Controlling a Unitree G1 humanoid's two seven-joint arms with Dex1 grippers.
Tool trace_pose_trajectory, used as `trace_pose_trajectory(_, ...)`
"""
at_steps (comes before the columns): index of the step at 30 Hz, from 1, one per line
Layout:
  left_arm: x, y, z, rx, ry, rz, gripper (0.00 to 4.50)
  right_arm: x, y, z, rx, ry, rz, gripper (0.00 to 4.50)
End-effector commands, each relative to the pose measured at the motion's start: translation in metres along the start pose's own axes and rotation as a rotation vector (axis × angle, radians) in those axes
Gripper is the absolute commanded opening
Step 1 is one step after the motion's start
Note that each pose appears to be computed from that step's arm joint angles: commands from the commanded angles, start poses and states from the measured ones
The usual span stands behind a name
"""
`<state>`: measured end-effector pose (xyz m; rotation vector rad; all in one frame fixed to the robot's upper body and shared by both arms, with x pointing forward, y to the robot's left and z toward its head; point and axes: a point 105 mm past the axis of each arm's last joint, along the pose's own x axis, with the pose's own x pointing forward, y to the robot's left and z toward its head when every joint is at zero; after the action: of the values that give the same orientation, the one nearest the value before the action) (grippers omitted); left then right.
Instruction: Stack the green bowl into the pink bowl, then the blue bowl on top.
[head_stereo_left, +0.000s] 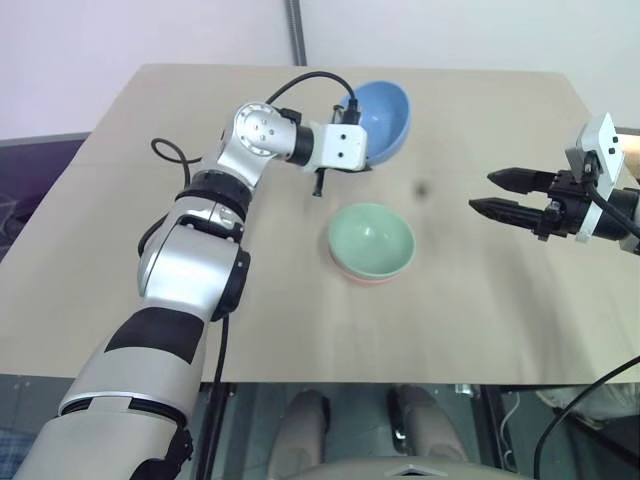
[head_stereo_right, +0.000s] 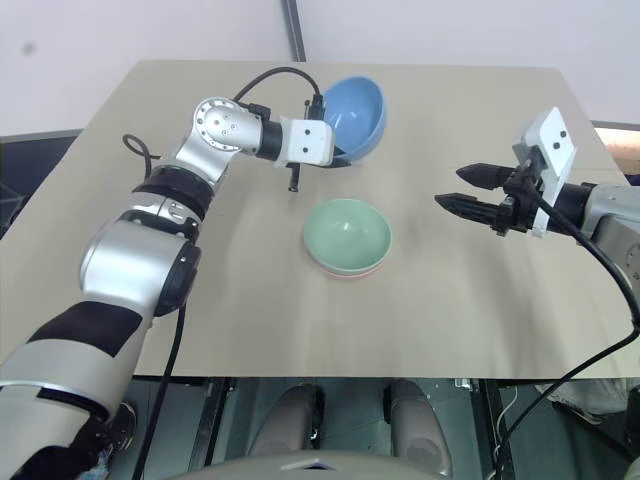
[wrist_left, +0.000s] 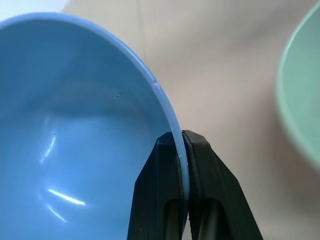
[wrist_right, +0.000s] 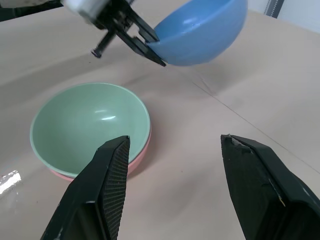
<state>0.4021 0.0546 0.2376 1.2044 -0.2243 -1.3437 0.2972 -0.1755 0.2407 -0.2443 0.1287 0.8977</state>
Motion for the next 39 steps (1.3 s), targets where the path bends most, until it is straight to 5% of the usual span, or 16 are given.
trace_pose_trajectory(1,-0.003,-0.003,0.039,0.076,-0.172,-0.088,0.04,-0.008,-0.001,0.013,-0.055,-0.031,-0.027,3.21)
trace_pose_trajectory(7,-0.004,-0.043,0.057,0.170,-0.205,-0.260,0.04,-0.008,-0.001,0.012,-0.053,-0.032,-0.032,3.21)
trace_pose_trajectory(16,-0.016,-0.071,0.043,0.136,-0.105,-0.403,0.04,-0.009,-0.001,0.011,-0.056,-0.031,-0.041,3.21)
trace_pose_trajectory(39,-0.029,-0.090,0.041,0.102,-0.088,-0.509,0.04,-0.027,0.028,0.013,-0.070,-0.038,0.183,3.21)
